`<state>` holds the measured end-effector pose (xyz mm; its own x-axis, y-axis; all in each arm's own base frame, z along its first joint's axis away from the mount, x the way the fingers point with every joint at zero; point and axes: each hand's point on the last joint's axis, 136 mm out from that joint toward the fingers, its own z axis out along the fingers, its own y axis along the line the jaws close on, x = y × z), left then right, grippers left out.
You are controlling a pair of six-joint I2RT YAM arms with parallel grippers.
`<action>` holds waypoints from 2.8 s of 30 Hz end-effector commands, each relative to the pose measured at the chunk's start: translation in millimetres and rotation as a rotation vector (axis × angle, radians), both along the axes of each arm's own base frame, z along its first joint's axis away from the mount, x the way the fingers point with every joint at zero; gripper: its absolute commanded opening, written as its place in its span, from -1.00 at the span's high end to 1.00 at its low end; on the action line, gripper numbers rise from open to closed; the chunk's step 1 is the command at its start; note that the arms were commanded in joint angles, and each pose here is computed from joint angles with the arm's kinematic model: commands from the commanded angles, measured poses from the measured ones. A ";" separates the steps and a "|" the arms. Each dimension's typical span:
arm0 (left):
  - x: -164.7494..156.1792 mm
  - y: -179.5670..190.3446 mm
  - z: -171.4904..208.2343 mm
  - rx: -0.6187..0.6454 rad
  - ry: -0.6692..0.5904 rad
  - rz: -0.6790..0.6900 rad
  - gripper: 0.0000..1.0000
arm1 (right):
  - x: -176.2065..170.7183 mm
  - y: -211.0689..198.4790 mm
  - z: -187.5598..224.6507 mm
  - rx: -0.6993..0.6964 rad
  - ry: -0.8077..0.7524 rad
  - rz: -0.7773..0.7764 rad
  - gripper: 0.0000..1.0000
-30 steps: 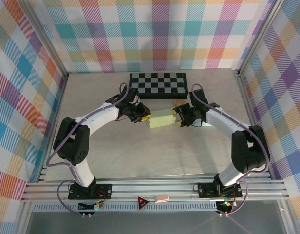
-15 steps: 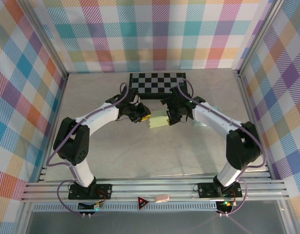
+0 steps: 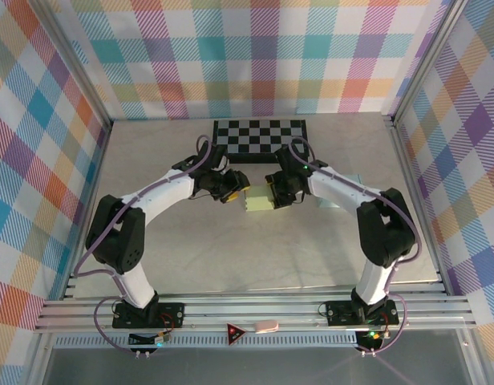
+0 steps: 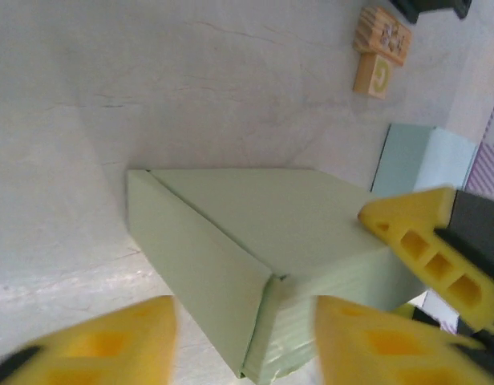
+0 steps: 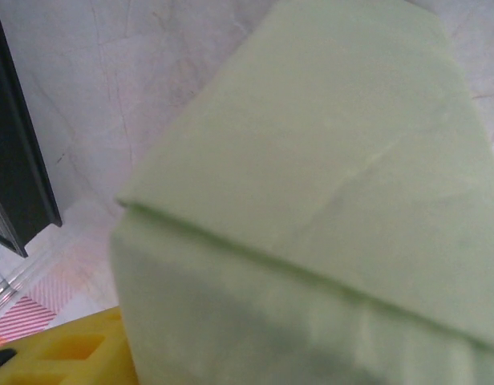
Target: Fold the paper box
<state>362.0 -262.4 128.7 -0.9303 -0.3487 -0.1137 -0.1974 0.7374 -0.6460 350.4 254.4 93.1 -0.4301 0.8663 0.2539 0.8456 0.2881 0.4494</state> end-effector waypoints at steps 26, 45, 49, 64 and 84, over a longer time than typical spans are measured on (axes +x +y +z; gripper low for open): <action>-16.9 58.0 102.7 0.009 -0.366 0.007 -0.99 | -102.0 -91.9 26.6 -0.194 0.004 0.347 -0.98; -19.0 218.9 48.9 0.801 -0.775 0.123 -0.99 | -16.5 -261.3 49.2 -1.188 -0.731 0.572 -0.98; -2.2 238.0 15.1 0.791 -0.757 0.160 -0.99 | -2.3 -249.8 19.3 -1.111 -0.773 0.603 -0.98; 43.5 251.7 -42.3 0.688 -0.820 0.172 -0.99 | 47.2 -238.5 -0.9 -1.051 -1.030 0.661 -0.98; 38.9 252.7 -47.1 0.678 -0.865 0.195 -0.99 | 47.9 -236.3 -2.7 -1.070 -1.026 0.672 -0.98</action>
<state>391.4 -10.7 65.8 -0.4349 -0.1082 -0.8940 -0.0436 0.9941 -0.0991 392.2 10.3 82.0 -0.4120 0.0677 -0.9087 -0.0253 0.9960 0.0857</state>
